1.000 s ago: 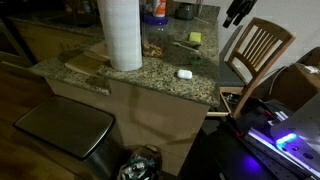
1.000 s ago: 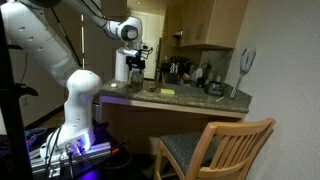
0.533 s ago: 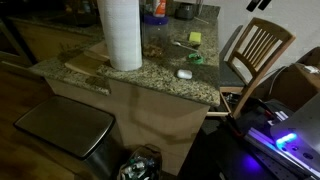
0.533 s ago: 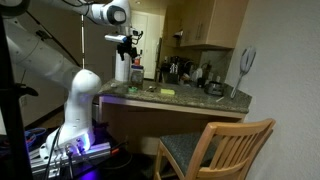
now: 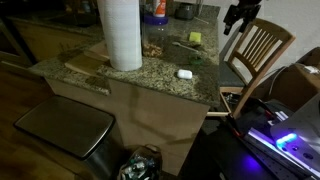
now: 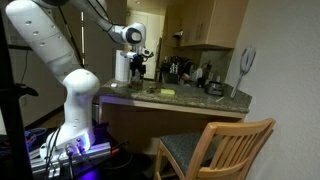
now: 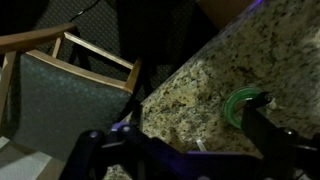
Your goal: Move the spoon to the right
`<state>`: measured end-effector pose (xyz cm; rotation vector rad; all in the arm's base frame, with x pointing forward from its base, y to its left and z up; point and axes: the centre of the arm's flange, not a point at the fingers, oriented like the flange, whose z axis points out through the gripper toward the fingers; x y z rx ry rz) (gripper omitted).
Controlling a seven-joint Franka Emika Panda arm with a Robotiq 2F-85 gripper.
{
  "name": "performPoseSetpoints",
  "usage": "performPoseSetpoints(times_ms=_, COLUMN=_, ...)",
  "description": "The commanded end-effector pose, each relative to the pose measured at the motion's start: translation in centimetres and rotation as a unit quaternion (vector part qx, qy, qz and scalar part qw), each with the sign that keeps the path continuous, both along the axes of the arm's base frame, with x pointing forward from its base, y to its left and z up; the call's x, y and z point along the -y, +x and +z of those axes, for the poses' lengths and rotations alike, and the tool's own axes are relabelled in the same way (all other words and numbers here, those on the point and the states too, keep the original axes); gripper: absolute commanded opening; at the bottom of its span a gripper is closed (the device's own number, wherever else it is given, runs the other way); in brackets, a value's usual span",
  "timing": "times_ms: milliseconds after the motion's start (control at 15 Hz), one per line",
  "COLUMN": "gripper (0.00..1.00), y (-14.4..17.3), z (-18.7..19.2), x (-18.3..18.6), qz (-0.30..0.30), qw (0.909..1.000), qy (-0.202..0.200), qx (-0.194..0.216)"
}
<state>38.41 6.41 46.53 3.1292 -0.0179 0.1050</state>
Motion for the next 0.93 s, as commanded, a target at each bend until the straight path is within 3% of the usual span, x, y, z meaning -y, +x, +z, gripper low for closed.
performPoseSetpoints(times_ms=0, gripper=1.0, y=8.8, z=-2.9, x=-0.2, qz=-0.038, qw=0.9991, qy=0.02, qx=-0.007)
performPoseSetpoints(times_ms=200, gripper=1.0, y=12.7, z=-4.4, x=-0.5, qz=-0.063, qw=0.9976, qy=0.03, qx=0.002)
performPoseSetpoints(times_ms=267, gripper=1.0, y=8.6, z=-4.0, x=-0.2, qz=-0.046, qw=0.9986, qy=0.023, qx=0.005)
performPoseSetpoints(times_ms=467, gripper=1.0, y=11.4, z=-5.2, x=-0.5, qz=-0.055, qw=0.9981, qy=0.026, qx=-0.003)
performPoseSetpoints(times_ms=600, gripper=1.0, y=11.6, z=-6.5, x=-0.7, qz=-0.054, qw=0.9984, qy=-0.011, qx=-0.011)
performPoseSetpoints(times_ms=867, gripper=1.0, y=14.1, z=-9.9, x=-2.0, qz=-0.063, qw=0.9973, qy=-0.028, qx=0.027)
